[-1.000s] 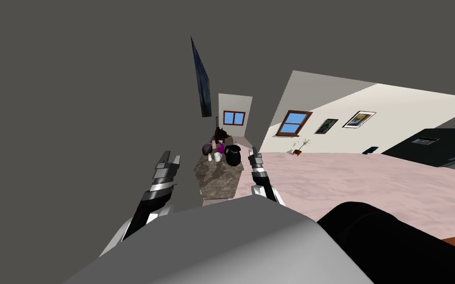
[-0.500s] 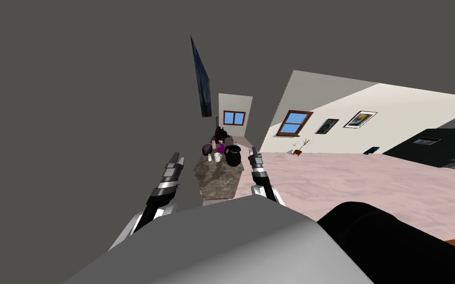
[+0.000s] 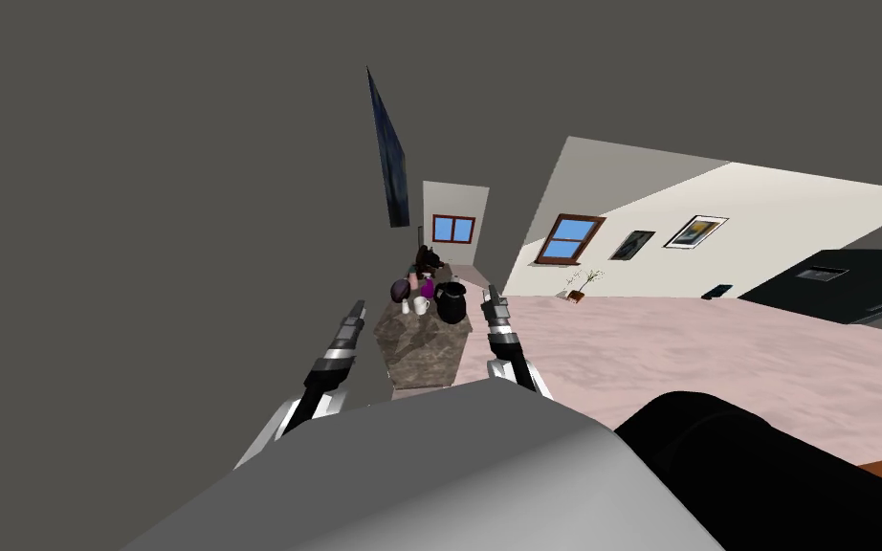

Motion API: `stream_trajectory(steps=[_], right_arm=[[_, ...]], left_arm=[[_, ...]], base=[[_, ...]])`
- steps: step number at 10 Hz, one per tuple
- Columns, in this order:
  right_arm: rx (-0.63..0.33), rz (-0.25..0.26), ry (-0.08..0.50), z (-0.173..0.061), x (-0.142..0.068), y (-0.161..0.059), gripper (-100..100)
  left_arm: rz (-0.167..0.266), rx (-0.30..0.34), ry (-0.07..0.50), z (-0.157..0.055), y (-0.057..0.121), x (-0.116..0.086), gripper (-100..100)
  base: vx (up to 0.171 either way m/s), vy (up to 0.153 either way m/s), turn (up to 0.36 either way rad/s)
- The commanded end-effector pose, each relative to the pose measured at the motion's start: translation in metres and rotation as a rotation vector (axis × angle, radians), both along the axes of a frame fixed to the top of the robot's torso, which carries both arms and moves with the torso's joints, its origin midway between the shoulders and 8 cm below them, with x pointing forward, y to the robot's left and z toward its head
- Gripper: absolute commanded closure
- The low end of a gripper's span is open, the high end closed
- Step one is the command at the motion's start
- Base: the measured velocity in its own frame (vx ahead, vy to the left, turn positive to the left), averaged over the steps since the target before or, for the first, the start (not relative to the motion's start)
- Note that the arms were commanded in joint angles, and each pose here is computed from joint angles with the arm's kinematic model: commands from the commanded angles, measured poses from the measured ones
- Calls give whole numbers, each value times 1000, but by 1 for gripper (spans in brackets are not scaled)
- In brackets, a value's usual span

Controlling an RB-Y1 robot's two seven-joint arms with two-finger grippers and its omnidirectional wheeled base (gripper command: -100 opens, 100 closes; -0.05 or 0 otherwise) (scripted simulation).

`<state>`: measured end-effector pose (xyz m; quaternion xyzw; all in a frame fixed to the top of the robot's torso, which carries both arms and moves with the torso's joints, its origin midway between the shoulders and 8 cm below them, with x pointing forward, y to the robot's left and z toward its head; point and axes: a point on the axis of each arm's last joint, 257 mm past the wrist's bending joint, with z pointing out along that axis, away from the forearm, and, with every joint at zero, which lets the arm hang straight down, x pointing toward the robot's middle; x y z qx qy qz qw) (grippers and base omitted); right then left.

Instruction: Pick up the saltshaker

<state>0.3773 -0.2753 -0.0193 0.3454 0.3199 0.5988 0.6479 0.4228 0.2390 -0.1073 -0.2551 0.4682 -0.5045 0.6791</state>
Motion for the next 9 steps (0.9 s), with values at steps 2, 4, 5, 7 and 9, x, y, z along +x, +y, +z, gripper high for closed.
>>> stream_trajectory(steps=[2, 4, 5, 7, 9], right_arm=[[0, 0, 0, 0, 0, 0, 0], [0, 0, 0, 0, 0, 0, 0], [0, 0, 0, 0, 0, 0, 0], [0, 0, 0, 0, 0, 0, 0], [0, 0, 0, 0, 0, 0, 0]], left_arm=[[6, 110, 46, -27, -8, 11, -100], [6, 205, 70, -45, -15, 19, -100], [6, 256, 88, -58, -17, 24, -100], [6, 309, 109, -73, -19, 28, -100], [2, 420, 137, -96, -22, 34, -100]], base=[[13, -13, -20], [15, -19, -25], [19, -25, -29], [18, -17, -23], [17, -14, -31]])
